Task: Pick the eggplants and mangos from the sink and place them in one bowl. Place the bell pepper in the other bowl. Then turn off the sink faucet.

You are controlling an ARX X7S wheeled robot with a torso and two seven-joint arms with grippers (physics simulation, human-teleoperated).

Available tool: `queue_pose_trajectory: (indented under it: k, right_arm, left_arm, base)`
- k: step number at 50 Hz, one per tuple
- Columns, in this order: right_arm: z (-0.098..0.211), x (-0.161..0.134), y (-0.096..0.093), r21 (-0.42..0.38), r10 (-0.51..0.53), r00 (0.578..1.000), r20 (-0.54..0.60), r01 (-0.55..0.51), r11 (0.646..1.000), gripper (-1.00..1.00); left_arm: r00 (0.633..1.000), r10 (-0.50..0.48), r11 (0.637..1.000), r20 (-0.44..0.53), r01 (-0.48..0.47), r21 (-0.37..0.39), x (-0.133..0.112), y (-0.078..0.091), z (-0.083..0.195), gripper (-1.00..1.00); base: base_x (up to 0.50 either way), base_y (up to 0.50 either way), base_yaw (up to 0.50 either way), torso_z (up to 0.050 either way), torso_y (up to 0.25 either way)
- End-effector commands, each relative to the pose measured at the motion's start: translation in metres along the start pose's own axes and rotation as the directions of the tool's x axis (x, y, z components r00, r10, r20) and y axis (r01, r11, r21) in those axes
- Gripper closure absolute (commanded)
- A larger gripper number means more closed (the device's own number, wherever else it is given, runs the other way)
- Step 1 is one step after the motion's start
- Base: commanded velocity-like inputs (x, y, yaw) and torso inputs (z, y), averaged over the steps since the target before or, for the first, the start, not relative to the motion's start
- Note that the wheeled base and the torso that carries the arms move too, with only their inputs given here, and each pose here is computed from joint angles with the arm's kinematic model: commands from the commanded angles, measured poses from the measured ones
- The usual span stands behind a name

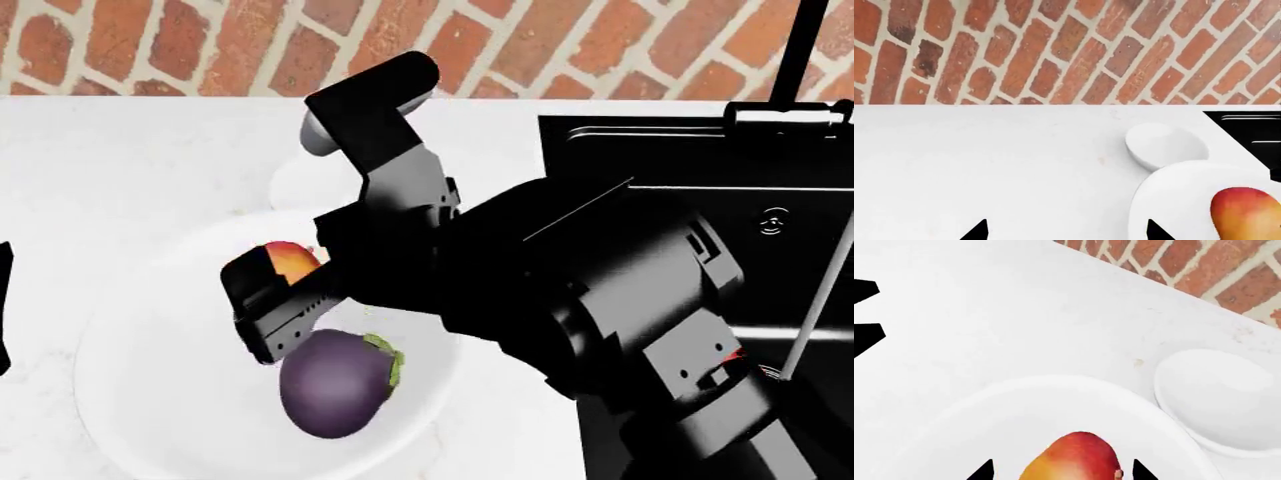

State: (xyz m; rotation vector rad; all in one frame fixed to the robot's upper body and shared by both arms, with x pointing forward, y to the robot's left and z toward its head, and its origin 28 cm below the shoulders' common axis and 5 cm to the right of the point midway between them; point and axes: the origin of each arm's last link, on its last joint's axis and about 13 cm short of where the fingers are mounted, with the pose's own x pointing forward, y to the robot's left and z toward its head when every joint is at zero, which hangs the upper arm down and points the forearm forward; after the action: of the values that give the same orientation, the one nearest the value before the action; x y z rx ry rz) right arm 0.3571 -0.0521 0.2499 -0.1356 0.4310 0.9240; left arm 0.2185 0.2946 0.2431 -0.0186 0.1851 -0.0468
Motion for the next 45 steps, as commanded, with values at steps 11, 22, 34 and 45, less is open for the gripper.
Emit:
queue_pose_trajectory:
  k: [11, 22, 34, 45]
  right_arm:
    - [0.023, -0.026, 0.002, -0.050, -0.047, 0.988, 0.146, 0.055, 0.997, -1.00]
    - [0.004, -0.067, -0.012, 0.068, -0.273, 0.909, 0.316, 0.265, 0.962, -1.00]
    - [-0.053, -0.139, -0.003, 0.197, -0.546, 0.753, 0.369, 0.510, 0.837, -1.00]
    - [-0.076, -0.155, 0.004, 0.249, -0.625, 0.691, 0.363, 0.575, 0.780, -1.00]
  left_arm:
    - [0.999, 0.003, 1.000, 0.048, -0.003, -0.012, 0.003, -0.004, 0.011, -1.00]
    - [0.998, -0.002, 1.000, 0.068, 0.003, -0.005, 0.005, -0.008, 0.014, -1.00]
    - [0.996, -0.030, 1.000, 0.078, 0.029, 0.011, 0.011, -0.016, 0.016, -1.00]
    - [0.996, -0.022, 1.000, 0.086, 0.020, 0.017, 0.009, -0.017, 0.014, -1.00]
  base:
    - [0.00, 0.00, 0.00, 0.000, 0.000]
    - [0.00, 0.00, 0.00, 0.000, 0.000]
    - [0.00, 0.00, 0.00, 0.000, 0.000]
    - [0.00, 0.00, 0.00, 0.000, 0.000]
